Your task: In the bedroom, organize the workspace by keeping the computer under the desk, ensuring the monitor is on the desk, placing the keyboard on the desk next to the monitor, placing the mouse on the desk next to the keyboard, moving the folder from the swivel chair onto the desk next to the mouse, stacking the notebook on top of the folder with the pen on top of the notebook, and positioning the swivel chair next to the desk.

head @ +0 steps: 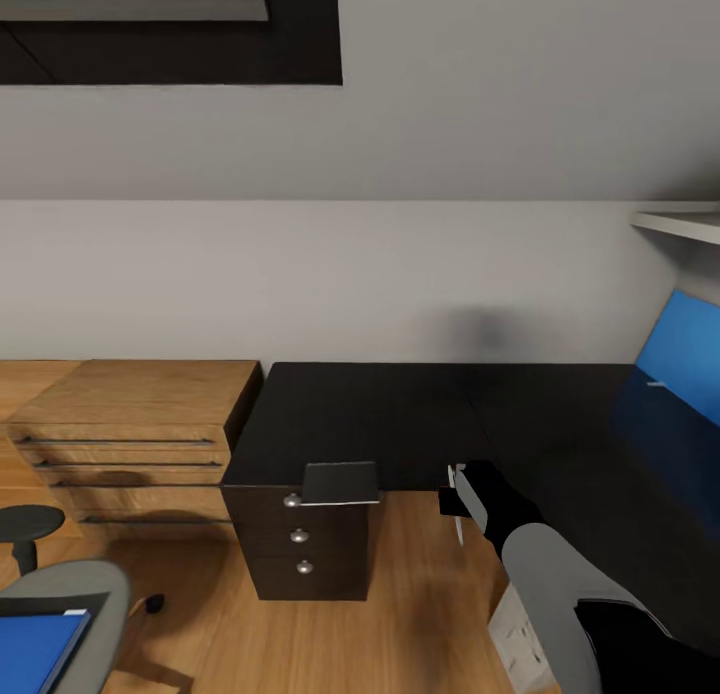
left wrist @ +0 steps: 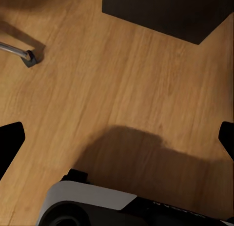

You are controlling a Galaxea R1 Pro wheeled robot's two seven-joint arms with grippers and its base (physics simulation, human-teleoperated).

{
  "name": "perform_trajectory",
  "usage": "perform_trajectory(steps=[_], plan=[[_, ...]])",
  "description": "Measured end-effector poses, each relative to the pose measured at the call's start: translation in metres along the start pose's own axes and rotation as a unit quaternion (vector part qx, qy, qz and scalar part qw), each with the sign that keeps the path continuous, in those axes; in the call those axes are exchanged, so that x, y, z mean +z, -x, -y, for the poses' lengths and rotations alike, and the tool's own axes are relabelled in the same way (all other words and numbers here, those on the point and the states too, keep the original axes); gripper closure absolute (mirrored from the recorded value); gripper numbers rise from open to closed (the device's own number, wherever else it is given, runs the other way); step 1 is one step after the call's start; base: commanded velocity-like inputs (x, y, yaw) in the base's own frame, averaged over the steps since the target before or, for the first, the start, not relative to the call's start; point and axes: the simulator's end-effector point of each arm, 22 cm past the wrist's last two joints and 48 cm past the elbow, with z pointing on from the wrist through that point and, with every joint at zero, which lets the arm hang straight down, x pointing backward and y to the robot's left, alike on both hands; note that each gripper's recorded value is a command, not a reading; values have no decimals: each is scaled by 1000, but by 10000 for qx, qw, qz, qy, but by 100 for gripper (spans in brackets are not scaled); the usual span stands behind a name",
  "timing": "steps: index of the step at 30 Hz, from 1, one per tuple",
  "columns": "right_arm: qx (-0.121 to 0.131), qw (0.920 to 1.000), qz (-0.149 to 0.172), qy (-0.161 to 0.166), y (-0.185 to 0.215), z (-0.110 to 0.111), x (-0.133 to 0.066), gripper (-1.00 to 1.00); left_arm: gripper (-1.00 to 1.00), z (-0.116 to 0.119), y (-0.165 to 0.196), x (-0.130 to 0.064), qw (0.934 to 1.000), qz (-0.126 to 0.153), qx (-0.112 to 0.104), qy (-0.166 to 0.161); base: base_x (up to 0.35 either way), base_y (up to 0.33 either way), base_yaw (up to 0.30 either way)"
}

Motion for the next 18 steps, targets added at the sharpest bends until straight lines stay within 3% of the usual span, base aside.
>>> perform_trajectory(steps=[9, 18], plan=[[0, 10000, 2, 12, 0, -1, 0, 100, -100, -1, 0, 0, 10000, 2, -2, 6, 332, 4, 0], [-10, 10000, 4, 28, 0, -2, 0, 100, -100, -1, 0, 0, 10000, 5, -5, 10, 335, 137, 0]])
